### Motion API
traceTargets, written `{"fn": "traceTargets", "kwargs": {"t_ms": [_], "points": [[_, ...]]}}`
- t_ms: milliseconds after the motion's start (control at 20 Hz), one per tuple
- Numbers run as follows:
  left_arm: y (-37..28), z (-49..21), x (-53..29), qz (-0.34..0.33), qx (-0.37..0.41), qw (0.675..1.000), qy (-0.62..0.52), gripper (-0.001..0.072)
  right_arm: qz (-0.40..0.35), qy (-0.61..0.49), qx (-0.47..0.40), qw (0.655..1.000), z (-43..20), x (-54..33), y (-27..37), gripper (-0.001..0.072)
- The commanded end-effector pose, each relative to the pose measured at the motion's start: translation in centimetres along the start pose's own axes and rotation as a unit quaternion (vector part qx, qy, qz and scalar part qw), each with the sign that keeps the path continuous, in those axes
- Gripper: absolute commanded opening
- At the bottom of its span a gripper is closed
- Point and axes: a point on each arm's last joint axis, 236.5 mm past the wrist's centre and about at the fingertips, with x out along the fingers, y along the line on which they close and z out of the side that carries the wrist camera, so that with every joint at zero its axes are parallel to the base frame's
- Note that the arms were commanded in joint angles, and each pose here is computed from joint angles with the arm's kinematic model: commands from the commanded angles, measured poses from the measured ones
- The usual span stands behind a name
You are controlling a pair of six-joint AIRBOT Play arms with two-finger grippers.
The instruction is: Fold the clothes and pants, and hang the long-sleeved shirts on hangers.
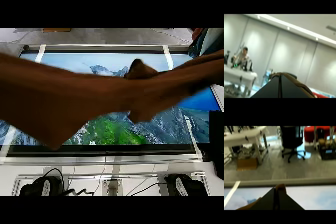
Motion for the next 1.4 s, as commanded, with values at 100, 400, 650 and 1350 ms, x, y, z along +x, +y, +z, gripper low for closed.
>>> {"fn": "traceTargets", "kwargs": {"t_ms": [100,400,650,1350], "points": [[0.1,2.9,-1.0,0.01,0.008,0.999,-0.05,0.0021,0.009,-0.113,-0.025,0.993,4.9,-7.6,3.3,0.001],[2.1,-16.1,2.7,-0.012,0.009,0.969,0.248,0.002,-0.003,0.099,0.059,0.993,-5.8,2.0,-1.0,0.0011],[6.5,-39.8,-1.3,0.006,-0.071,0.832,0.55,0.0021,-0.036,0.357,0.164,0.919,-26.0,12.1,-7.5,0.0011],[10.0,-51.8,0.9,0.092,-0.105,0.845,0.516,0.071,-0.134,0.363,0.252,0.887,-41.1,21.6,-17.0,0.0527]]}}
